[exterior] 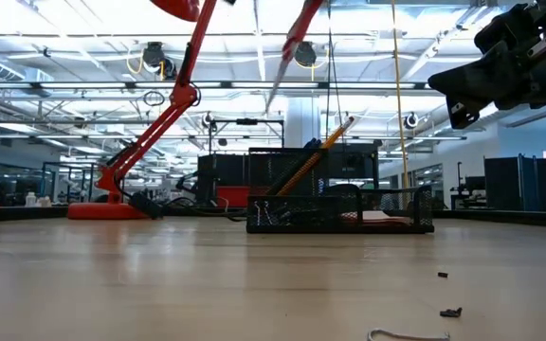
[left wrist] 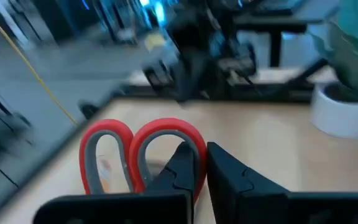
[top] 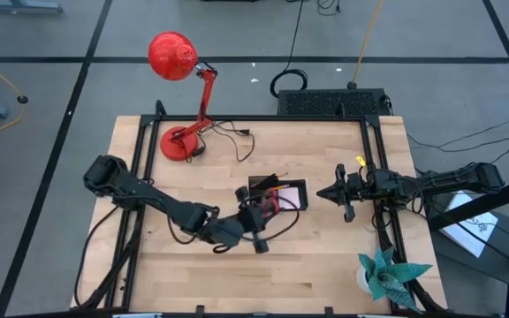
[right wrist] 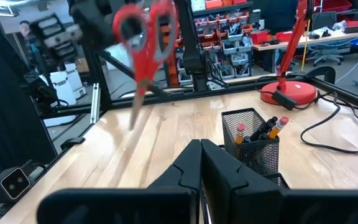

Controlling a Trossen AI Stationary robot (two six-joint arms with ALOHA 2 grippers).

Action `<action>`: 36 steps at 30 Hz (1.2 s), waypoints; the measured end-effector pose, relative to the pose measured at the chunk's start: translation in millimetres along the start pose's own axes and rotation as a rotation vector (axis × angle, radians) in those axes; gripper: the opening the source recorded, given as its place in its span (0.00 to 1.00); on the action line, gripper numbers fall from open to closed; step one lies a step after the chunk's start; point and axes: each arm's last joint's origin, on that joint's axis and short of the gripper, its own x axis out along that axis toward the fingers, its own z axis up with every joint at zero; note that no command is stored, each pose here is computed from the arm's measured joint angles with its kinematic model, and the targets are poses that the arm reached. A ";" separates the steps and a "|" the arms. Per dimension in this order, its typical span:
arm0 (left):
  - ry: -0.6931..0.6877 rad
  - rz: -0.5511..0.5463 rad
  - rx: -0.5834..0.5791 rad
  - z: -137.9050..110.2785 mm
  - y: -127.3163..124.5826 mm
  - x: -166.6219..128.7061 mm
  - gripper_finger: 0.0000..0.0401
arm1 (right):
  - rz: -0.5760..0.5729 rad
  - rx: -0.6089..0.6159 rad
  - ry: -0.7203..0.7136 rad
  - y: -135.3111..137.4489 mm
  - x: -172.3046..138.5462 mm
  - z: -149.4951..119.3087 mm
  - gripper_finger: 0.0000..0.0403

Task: Pick and place office supplies into organizer
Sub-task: Put the orange scissor into the black desk organizer

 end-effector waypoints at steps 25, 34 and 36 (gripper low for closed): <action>-0.283 0.109 0.300 -10.0 55.4 36.6 0.04 | 0.015 0.004 0.033 0.0 -0.1 -3.0 0.01; -0.304 0.002 0.290 -25.0 96.8 35.7 0.05 | 0.020 0.022 0.036 0.2 -0.1 -3.2 0.01; -0.301 -0.024 0.292 -25.5 105.5 28.8 0.04 | 0.019 0.022 0.040 0.1 -0.1 -3.6 0.01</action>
